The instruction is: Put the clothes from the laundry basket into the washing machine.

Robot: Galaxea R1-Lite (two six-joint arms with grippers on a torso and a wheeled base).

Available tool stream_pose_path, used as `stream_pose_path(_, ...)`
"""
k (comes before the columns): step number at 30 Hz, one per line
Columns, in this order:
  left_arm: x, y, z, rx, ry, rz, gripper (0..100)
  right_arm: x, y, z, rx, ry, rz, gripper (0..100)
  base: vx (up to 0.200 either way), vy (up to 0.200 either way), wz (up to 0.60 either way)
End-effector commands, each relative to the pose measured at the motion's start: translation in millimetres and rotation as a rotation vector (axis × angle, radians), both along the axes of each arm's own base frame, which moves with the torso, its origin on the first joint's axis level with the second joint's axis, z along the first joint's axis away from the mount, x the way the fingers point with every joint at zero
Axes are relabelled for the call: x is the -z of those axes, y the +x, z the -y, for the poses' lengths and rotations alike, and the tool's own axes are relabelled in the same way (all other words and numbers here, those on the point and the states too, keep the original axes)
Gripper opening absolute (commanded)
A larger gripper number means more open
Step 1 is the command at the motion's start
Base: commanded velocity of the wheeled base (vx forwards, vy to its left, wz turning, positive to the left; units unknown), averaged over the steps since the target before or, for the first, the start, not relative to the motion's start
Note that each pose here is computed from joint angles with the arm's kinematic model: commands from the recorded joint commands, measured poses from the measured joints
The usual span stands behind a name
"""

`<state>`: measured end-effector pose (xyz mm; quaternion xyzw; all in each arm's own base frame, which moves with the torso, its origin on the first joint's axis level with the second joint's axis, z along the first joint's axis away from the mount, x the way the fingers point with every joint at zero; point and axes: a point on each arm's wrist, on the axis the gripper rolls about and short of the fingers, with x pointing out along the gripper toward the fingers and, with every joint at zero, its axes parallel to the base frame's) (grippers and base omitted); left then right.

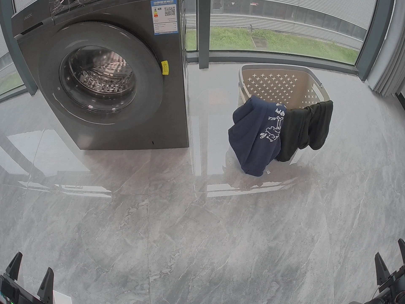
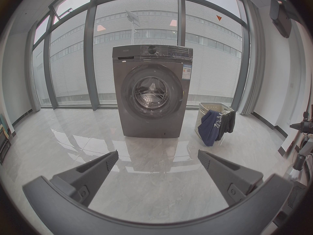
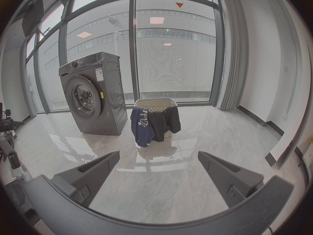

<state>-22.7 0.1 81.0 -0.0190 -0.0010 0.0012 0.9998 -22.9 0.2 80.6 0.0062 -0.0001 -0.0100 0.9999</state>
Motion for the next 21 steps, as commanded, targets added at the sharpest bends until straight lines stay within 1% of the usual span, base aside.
stream_pose_path(1, 4.6, 0.6, 0.0, -0.001, -0.002, -0.008, 100, 5.0, 1.1, 0.0, 0.0, 0.0, -0.015, 100, 0.0, -0.2, 0.0)
stream_pose_path(17, 4.6, 0.6, 0.0, -0.001, -0.002, -0.008, 100, 5.0, 1.0, 0.0, -0.005, -0.001, -0.014, 100, 0.0, -0.2, 0.0)
stream_pose_path(21, 5.0, 0.7, 0.0, -0.001, 0.003, -0.01, 100, 5.0, 1.0, 0.0, -0.005, -0.001, -0.014, 100, 0.0, 0.0, 0.0)
